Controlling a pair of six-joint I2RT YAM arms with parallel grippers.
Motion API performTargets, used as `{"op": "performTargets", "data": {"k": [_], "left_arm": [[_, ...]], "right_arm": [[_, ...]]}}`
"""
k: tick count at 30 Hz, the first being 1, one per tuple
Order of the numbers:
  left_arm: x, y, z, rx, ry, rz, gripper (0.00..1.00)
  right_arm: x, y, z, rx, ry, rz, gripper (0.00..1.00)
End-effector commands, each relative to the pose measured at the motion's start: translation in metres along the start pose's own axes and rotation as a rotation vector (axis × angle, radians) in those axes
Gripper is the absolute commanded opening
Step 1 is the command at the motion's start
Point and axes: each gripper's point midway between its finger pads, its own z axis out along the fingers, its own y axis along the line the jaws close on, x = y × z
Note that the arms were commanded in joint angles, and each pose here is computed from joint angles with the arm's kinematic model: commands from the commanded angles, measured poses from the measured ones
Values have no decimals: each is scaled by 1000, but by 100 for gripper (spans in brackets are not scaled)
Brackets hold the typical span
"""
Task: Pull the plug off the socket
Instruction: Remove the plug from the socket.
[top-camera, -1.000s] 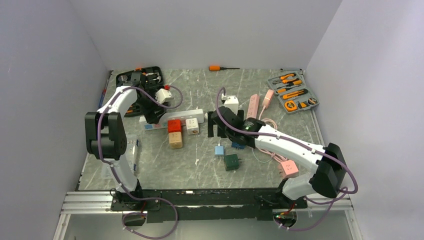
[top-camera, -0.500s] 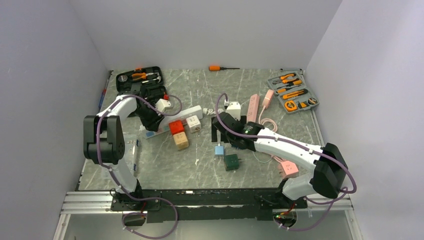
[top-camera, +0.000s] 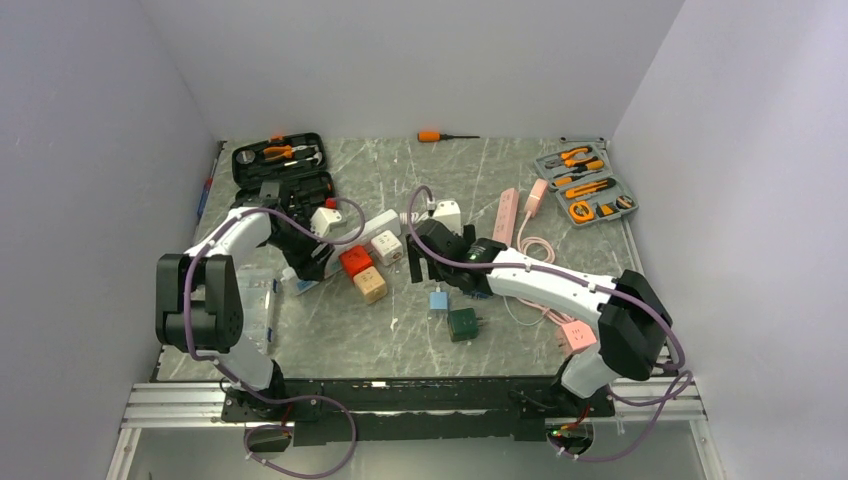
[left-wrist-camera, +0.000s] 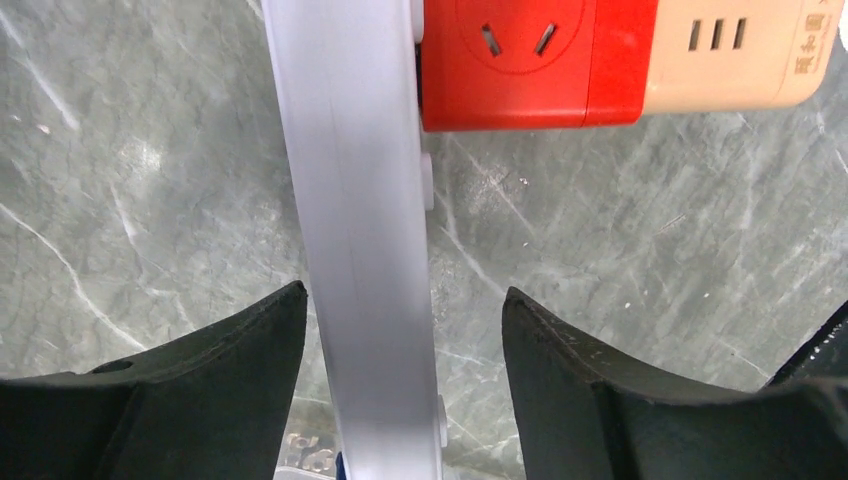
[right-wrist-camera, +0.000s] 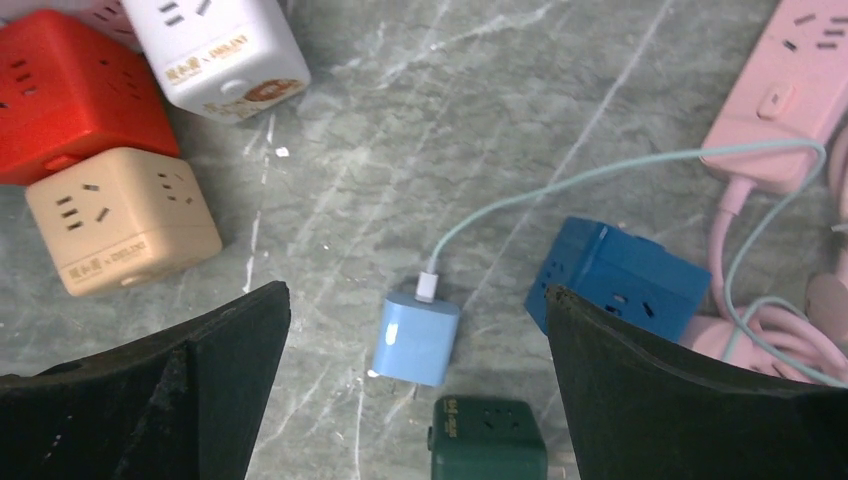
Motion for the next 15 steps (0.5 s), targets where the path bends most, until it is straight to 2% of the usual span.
{"op": "performTargets", "data": {"k": [1, 4, 7, 13, 15], "left_arm": [[-28, 5, -1, -18, -67, 23, 75], [-28, 4, 8, -10, -59, 13, 73], [-21, 4, 16, -3, -44, 1, 66], [-6, -2, 24, -19, -33, 5, 36], [-5, -4, 23, -19, -42, 6, 23]], "right_arm": [[-36, 29, -5, -108, -93, -3, 99], [-38, 38, -3, -151, -107, -10, 100], [-38, 44, -3, -195, -126, -9, 100], [-42, 61, -5, -310, -189, -20, 100], [-41, 70, -3, -344, -201, -35, 100]]}}
